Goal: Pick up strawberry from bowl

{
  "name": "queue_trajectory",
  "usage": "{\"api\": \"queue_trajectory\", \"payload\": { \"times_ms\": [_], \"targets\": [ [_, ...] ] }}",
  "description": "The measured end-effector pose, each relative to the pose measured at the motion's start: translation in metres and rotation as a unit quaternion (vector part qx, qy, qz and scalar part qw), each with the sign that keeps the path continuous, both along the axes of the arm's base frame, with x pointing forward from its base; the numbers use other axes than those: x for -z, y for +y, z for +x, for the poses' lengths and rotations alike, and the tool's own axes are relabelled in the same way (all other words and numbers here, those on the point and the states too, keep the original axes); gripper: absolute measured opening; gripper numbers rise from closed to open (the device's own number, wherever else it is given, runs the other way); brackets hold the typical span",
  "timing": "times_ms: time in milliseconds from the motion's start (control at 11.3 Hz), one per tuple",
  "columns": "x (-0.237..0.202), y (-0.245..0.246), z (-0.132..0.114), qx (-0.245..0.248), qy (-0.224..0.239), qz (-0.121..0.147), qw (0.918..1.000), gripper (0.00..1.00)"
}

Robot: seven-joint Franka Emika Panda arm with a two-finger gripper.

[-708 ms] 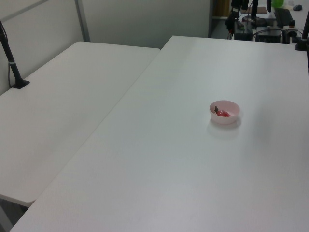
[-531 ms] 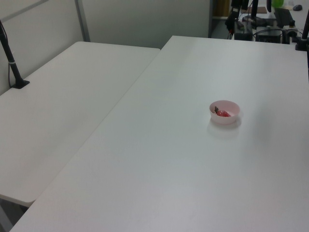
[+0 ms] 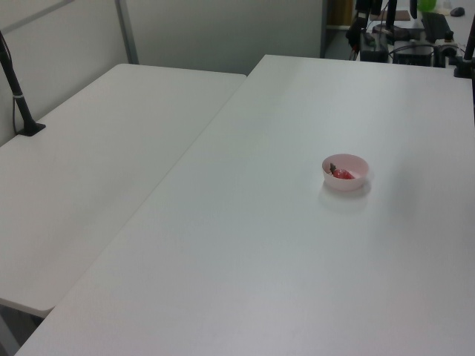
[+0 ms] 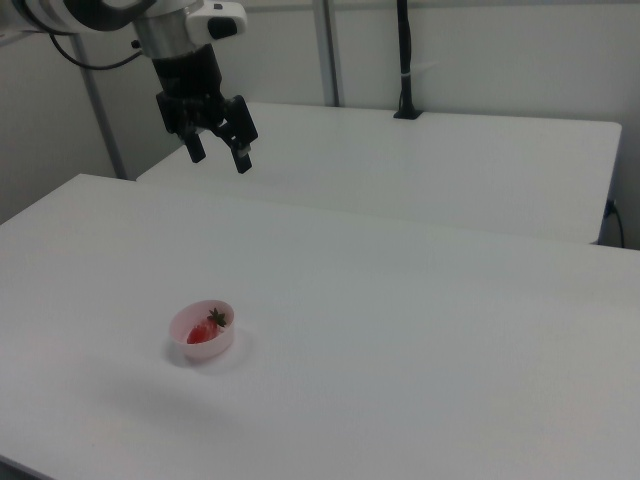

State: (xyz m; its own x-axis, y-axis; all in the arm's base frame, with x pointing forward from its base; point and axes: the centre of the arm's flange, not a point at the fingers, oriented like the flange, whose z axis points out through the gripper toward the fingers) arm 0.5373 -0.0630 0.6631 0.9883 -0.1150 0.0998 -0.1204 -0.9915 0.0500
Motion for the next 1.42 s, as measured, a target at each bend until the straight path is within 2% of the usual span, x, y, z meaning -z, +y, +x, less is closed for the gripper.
{"api": "queue_trajectory", "payload": {
  "times_ms": [354, 443, 620, 797, 885, 1062, 1239, 1416],
  "targets": [
    [0.002, 0.0, 0.0, -0.014, 0.003, -0.001, 0.9999, 1.0],
    [0.006, -0.001, 0.0, -0.054, 0.01, -0.004, 0.9985, 1.0],
    [0.029, -0.008, 0.003, -0.161, 0.039, -0.008, 0.9861, 1.0],
    [0.056, -0.007, 0.008, -0.184, 0.066, -0.002, 0.9808, 1.0],
    [0.071, -0.004, 0.012, -0.171, 0.066, 0.008, 0.983, 1.0],
    [0.114, 0.026, 0.016, -0.112, 0.073, 0.055, 0.9895, 1.0],
    [0.166, 0.069, 0.017, -0.021, 0.072, 0.06, 0.9954, 1.0],
    [0.212, 0.092, 0.015, 0.033, 0.074, 0.059, 0.9949, 1.0]
  ]
}}
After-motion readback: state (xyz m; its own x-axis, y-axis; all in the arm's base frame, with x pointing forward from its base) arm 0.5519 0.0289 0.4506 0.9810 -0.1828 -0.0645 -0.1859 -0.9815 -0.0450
